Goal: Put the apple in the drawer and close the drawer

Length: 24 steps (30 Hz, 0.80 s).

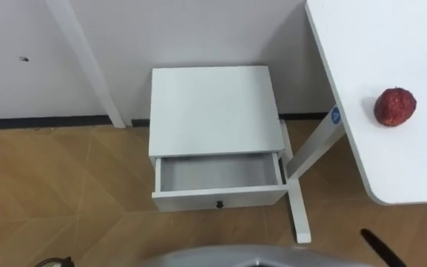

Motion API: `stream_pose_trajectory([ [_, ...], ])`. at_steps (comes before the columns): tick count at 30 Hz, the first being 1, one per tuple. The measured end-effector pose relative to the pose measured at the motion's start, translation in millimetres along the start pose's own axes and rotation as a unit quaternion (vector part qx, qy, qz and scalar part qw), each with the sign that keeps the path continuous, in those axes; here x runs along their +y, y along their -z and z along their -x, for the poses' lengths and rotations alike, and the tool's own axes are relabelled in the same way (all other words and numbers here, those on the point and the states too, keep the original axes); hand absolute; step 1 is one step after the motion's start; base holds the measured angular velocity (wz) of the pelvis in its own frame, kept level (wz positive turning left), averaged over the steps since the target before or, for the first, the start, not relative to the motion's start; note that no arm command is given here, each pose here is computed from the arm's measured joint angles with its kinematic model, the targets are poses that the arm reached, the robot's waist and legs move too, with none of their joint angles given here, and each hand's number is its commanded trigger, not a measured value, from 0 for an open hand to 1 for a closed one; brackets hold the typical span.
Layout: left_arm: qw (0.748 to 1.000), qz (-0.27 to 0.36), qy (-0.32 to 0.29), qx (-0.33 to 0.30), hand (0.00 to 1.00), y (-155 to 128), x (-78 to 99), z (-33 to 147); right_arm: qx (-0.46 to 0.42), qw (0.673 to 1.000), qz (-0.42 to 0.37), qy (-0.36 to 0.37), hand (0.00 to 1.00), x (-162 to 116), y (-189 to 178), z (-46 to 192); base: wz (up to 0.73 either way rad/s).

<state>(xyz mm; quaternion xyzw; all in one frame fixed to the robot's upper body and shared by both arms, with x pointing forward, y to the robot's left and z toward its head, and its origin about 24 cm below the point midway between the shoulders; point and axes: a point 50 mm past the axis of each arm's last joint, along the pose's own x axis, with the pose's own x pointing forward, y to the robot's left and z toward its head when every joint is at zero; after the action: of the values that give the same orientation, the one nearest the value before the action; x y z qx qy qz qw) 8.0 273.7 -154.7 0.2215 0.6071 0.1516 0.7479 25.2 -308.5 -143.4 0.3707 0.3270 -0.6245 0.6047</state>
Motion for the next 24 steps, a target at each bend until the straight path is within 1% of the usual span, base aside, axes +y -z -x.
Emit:
stream_pose_trajectory([
  [1, 1.0, 0.003, -0.001, 0.0, 0.0, 0.1, 0.5, -0.1, -0.003, 1.0, -0.02, 0.0, 0.0, 1.8, -1.9, 0.3, -0.04],
  [3, 1.0, 0.014, -0.001, -0.001, 0.0, 0.2, 0.9, 0.0, -0.008, 0.996, -0.084, -0.002, 0.0, 8.0, -9.2, 1.5, -0.04],
  [6, 1.0, 0.014, -0.001, -0.004, 0.0, 0.7, 0.8, 0.3, -0.025, 0.994, -0.104, -0.009, 0.0, 19.1, -17.8, 4.2, -0.04],
  [12, 1.0, 0.024, -0.002, -0.016, 0.0, -1.7, 2.1, 0.7, -0.082, 0.983, -0.157, -0.046, 0.0, 57.2, -48.9, 20.6, 0.0],
  [14, 1.0, 0.025, -0.005, -0.019, 0.0, -1.2, 3.3, 1.1, -0.09, 0.983, -0.156, -0.035, 0.0, 59.2, -53.3, 23.5, 0.0],
  [16, 1.0, 0.023, -0.005, -0.015, 0.0, 2.8, 3.6, 2.0, -0.104, 0.979, -0.169, -0.038, 0.0, 65.0, -62.5, 29.7, 0.0],
  [19, 0.999, 0.023, -0.008, -0.023, 0.0, -0.1, 5.3, 1.5, -0.143, 0.967, -0.203, -0.055, 0.0, 79.5, -84.7, 45.8, 0.0],
  [21, 0.999, 0.021, -0.009, -0.038, 0.0, -6.2, 5.6, 0.8, -0.208, 0.959, -0.185, -0.061, 0.0, 93.4, -102.7, 61.5, 0.0],
  [24, 0.998, 0.023, -0.013, -0.05, 0.0, -11.8, 7.6, 0.5, -0.274, 0.944, -0.167, -0.071, 0.0, 104.4, -120.1, 80.4, 0.0],
])
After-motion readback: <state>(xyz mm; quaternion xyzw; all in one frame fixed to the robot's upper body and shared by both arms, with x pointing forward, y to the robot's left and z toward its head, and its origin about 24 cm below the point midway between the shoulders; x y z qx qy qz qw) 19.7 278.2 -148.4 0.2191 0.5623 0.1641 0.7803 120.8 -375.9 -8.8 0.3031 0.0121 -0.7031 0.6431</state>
